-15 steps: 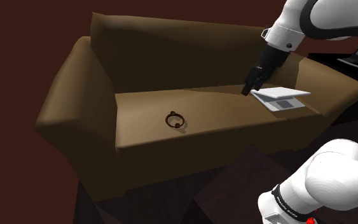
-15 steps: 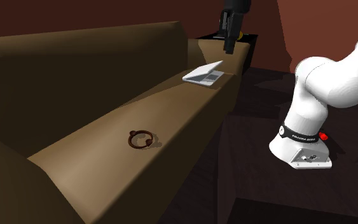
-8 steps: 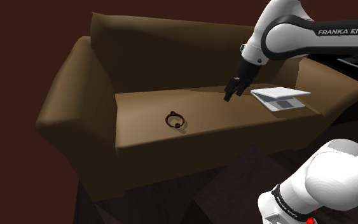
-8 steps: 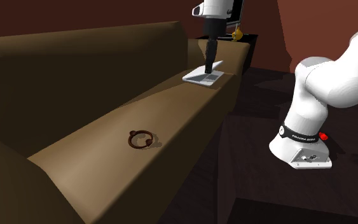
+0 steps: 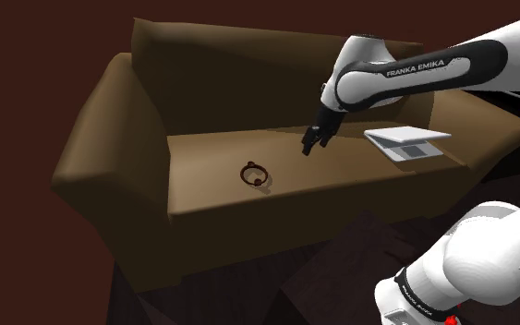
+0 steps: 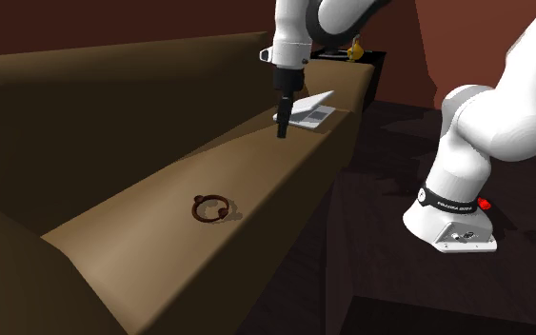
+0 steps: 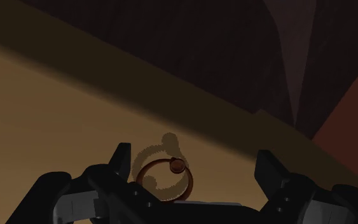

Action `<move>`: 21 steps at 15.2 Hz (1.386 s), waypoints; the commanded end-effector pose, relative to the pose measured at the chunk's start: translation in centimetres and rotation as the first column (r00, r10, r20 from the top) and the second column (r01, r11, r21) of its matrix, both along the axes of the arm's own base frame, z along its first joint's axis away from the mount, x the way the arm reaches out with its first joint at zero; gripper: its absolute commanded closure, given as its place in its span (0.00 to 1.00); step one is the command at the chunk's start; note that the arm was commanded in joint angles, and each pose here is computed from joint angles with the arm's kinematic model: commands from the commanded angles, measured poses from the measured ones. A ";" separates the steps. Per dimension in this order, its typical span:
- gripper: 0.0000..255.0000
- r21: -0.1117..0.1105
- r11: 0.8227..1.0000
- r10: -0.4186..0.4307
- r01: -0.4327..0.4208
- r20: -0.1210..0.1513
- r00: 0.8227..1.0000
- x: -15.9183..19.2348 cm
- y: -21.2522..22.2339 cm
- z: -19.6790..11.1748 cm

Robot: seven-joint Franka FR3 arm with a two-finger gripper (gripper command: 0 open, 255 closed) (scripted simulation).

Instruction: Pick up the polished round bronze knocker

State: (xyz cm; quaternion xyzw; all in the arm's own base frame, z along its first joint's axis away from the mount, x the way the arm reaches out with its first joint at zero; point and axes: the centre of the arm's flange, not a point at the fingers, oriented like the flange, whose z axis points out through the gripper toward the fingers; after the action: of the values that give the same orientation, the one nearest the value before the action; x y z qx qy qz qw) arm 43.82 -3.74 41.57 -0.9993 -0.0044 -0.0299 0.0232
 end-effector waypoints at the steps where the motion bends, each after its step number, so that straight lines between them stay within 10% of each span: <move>1: 0.00 -0.007 1.000 0.002 -0.002 0.002 1.000 1.7 -0.2 -1.9; 21: 0.00 -0.071 0.997 0.026 -0.026 0.010 1.000 18.8 -3.2 -21.6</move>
State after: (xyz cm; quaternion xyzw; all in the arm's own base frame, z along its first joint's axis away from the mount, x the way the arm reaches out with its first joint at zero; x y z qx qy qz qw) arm 61.97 -6.55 21.25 -0.9992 -0.0180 -0.0349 -0.0104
